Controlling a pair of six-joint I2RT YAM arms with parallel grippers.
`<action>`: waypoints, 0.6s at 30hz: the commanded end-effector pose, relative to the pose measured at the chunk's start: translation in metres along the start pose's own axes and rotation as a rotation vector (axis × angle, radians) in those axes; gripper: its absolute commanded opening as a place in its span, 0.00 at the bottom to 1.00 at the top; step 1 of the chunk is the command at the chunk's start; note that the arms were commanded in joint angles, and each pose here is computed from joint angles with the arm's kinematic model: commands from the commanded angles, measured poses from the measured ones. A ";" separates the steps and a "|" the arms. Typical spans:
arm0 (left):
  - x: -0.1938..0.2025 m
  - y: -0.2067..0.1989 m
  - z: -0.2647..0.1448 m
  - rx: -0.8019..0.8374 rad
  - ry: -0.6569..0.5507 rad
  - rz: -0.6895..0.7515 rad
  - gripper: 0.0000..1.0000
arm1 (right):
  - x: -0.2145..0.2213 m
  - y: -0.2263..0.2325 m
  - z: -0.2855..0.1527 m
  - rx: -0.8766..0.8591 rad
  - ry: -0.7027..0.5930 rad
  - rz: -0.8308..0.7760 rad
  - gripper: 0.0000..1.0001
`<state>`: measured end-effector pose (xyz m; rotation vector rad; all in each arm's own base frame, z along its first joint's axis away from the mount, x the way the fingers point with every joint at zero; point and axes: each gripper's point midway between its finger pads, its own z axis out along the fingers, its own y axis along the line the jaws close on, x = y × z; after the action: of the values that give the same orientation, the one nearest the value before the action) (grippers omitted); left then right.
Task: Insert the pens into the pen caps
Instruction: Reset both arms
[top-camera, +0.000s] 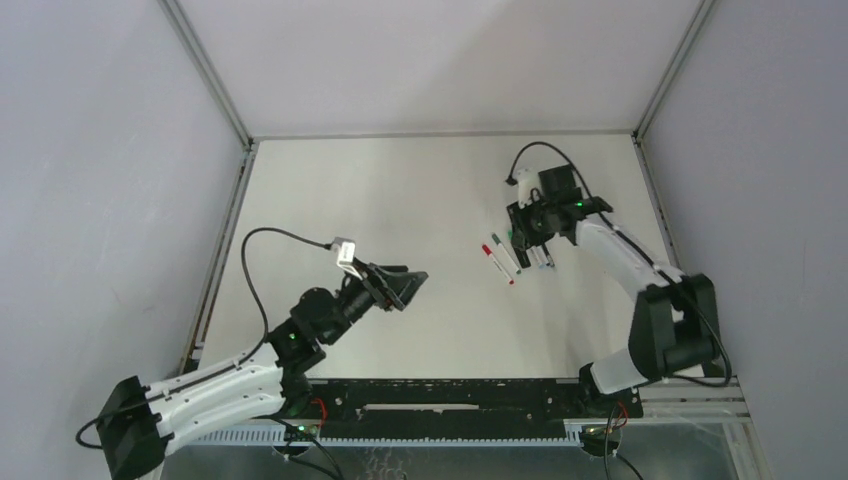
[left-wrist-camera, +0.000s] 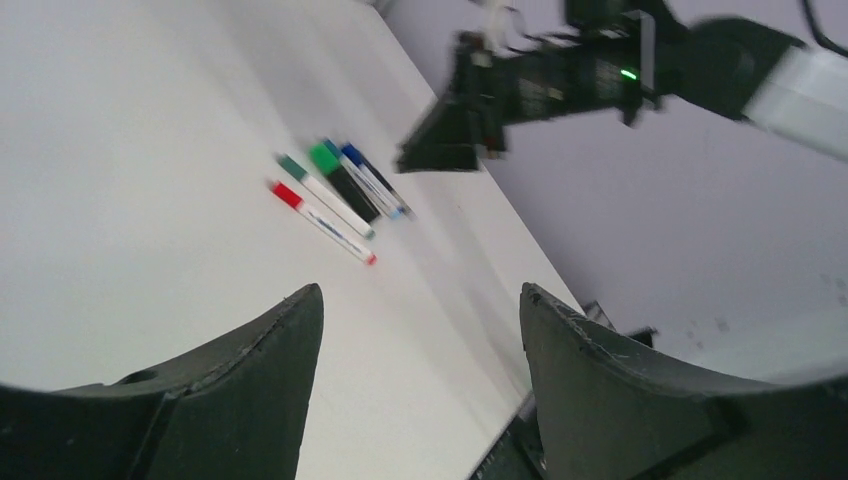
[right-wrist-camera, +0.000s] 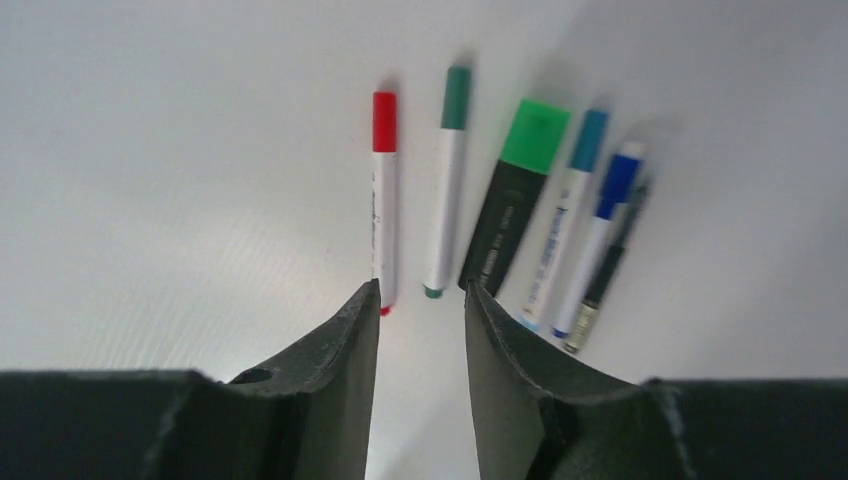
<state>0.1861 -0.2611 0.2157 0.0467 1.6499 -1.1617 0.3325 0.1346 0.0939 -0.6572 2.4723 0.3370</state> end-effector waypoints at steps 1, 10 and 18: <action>-0.048 -0.006 0.010 0.020 -0.053 0.001 0.75 | -0.040 -0.006 -0.066 -0.048 -0.198 -0.127 0.47; -0.134 0.037 -0.021 -0.140 -0.179 -0.067 0.89 | -0.084 -0.056 -0.178 0.254 -0.535 -0.158 0.99; -0.202 0.025 -0.065 -0.334 -0.186 0.036 1.00 | -0.122 -0.048 -0.319 0.435 -0.867 -0.085 1.00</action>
<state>0.2615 -0.1074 0.3233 -0.3165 1.5638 -0.8751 0.3257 0.0261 0.3327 -0.4088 1.8050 0.0525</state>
